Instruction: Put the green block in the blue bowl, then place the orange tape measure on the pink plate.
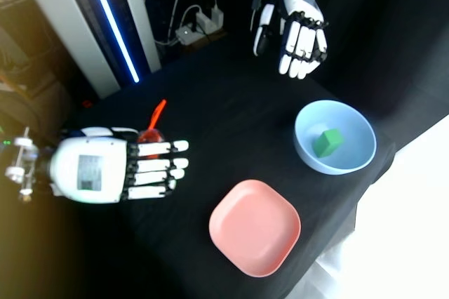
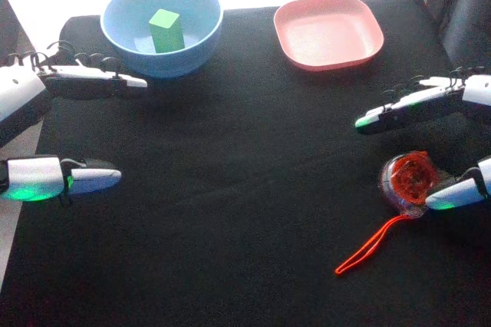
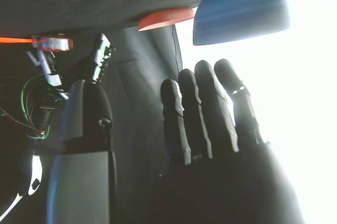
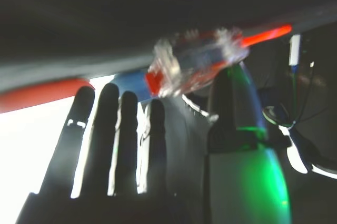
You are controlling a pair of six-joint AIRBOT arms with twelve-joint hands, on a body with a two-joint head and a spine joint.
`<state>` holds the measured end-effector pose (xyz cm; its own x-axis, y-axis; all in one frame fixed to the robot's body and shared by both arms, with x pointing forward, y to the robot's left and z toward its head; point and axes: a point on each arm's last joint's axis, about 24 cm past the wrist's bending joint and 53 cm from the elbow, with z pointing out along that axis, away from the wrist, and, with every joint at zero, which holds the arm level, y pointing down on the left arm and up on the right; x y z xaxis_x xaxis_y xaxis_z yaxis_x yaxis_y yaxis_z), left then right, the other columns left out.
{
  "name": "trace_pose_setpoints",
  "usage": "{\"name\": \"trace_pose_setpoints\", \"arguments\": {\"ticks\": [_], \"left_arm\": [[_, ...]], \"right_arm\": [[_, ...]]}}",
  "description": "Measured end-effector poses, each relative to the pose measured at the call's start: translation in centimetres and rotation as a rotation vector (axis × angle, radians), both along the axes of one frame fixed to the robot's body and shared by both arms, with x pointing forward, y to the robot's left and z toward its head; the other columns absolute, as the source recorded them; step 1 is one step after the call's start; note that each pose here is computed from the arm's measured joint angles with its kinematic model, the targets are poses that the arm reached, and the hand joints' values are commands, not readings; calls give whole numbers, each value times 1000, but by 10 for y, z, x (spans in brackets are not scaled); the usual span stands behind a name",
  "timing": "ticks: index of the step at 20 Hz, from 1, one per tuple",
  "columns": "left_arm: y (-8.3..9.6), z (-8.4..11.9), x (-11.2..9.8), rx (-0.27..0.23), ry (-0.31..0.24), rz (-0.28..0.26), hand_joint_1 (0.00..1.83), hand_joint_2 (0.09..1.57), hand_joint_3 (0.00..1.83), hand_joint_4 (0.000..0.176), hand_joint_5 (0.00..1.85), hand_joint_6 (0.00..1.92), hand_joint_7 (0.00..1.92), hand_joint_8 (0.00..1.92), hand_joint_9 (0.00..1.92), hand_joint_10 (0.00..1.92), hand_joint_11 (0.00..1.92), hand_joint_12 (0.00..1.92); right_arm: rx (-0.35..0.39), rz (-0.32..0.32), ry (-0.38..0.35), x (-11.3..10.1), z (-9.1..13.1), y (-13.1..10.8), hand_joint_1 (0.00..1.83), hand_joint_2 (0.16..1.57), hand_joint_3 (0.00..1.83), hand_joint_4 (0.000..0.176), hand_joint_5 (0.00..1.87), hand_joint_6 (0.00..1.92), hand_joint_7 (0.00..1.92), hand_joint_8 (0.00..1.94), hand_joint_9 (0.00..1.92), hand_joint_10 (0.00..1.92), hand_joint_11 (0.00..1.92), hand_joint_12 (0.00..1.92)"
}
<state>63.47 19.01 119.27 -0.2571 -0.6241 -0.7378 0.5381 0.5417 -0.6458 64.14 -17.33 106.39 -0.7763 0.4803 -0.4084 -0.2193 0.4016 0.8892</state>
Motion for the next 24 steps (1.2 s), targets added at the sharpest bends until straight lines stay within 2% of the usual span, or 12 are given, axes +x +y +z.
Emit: {"name": "trace_pose_setpoints", "arguments": {"ticks": [7,9,11,12,14,15,16,17,19,21,23,24], "left_arm": [[0,0,0,1,1,0,985,990,0,19,595,1,540,2,468,3,0,1342],[0,0,0,1,1,0,984,993,0,5,593,0,541,2,478,5,0,1364],[0,0,0,1,1,0,975,994,1,3,593,0,534,0,479,3,2,1342],[0,0,0,1,1,0,979,990,0,4,598,2,536,1,487,6,12,1337],[0,0,0,0,1,1,977,992,0,12,595,0,536,1,501,10,27,1337],[0,0,0,1,1,0,977,994,1,15,593,0,533,0,496,7,28,1338],[0,0,0,0,1,0,974,993,0,9,593,0,534,1,495,6,18,1336],[0,0,0,0,1,0,968,997,2,4,591,0,537,1,500,8,24,1343],[0,0,0,0,1,0,965,998,2,0,592,0,558,4,526,12,41,1314],[0,1,0,-2,-2,-1,976,1008,2,0,586,0,563,3,543,13,24,1351],[0,1,0,-4,-2,1,978,1007,0,0,594,3,576,6,541,10,9,1363],[0,1,0,-3,-2,1,975,1006,0,2,598,5,574,4,538,8,5,1365]], "right_arm": [[-55,17,9,-4,-11,-1,1267,920,3,109,473,1,427,4,456,4,7,1117],[-53,17,12,-4,-11,-1,1265,921,2,104,496,8,449,10,496,18,64,1141],[-51,16,11,-3,-11,-1,1268,953,5,77,536,6,488,9,546,22,133,1115],[-47,14,11,-3,-10,-1,1313,947,1,40,593,6,560,14,652,47,295,1125],[-32,11,8,-2,-7,0,1355,984,2,0,687,9,742,15,858,237,544,1160],[-22,9,9,-2,-5,0,1370,984,1,0,768,22,856,88,779,760,604,1311],[-18,9,8,-2,-4,1,1362,1096,0,0,895,12,938,854,732,1164,666,1504],[-9,4,12,-1,-3,0,1275,1150,0,0,922,604,895,1282,772,1272,718,1529],[1,1,21,-1,-3,1,1263,1122,0,0,997,734,956,1241,886,1121,807,1433],[0,6,19,-2,-3,1,1377,1108,0,0,1015,663,931,1111,956,1293,784,1396],[1,4,19,-2,-3,1,1261,1104,0,0,1085,658,946,1215,893,1219,801,1507],[2,3,20,-2,-2,1,1256,1088,0,0,1133,631,967,1144,915,1169,819,1456]]}}
